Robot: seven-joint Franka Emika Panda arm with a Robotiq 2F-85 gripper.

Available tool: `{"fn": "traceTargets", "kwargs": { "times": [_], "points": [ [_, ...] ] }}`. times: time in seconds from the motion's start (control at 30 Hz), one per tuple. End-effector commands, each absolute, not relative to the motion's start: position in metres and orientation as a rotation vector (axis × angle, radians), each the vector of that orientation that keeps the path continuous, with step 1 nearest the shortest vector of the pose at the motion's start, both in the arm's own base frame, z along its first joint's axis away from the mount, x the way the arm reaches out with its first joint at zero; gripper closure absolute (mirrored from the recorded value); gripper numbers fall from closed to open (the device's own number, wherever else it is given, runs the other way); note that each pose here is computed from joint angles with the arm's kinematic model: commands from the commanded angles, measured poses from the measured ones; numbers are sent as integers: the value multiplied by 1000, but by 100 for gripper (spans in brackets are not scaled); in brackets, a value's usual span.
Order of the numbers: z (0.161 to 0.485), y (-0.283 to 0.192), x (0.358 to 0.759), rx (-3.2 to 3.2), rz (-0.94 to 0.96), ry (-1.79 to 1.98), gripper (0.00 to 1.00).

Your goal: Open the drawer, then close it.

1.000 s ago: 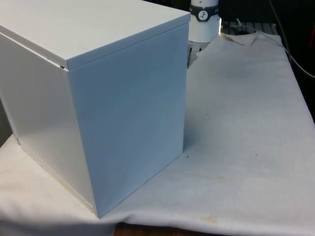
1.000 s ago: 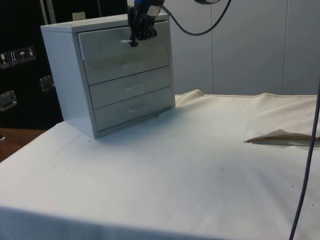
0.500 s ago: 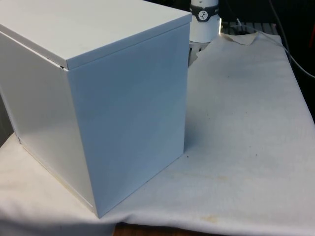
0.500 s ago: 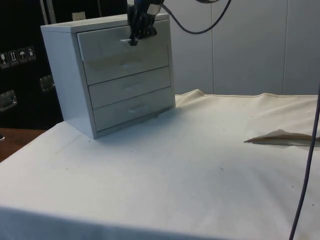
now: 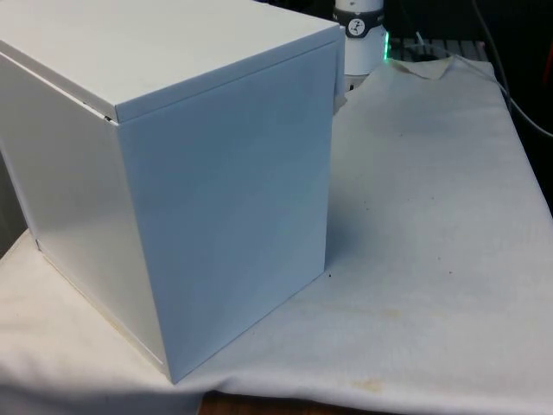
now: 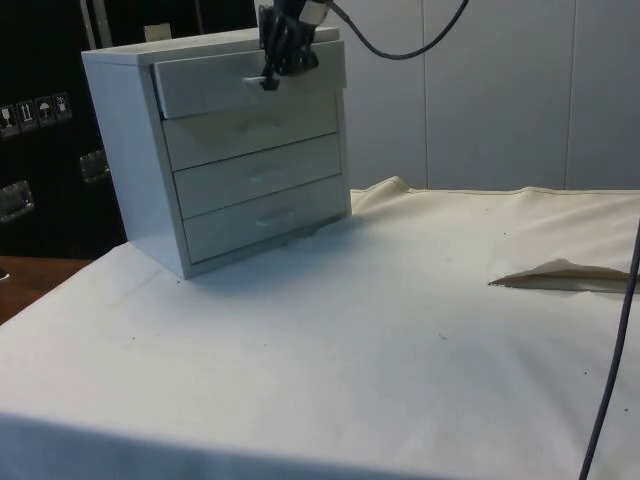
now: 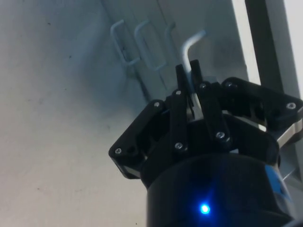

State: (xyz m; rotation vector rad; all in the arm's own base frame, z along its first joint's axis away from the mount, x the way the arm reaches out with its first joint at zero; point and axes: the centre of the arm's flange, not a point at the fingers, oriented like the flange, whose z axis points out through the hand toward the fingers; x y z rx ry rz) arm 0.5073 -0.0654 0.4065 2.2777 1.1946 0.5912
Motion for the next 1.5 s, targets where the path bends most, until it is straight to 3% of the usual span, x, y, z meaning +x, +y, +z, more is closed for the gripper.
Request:
{"fn": "traceTargets", "kwargs": {
  "times": [0.0,1.47],
  "points": [
    [408,-59,506,2289,611,1195,100],
    [397,-24,456,2371,572,1324,100]
  ]
}}
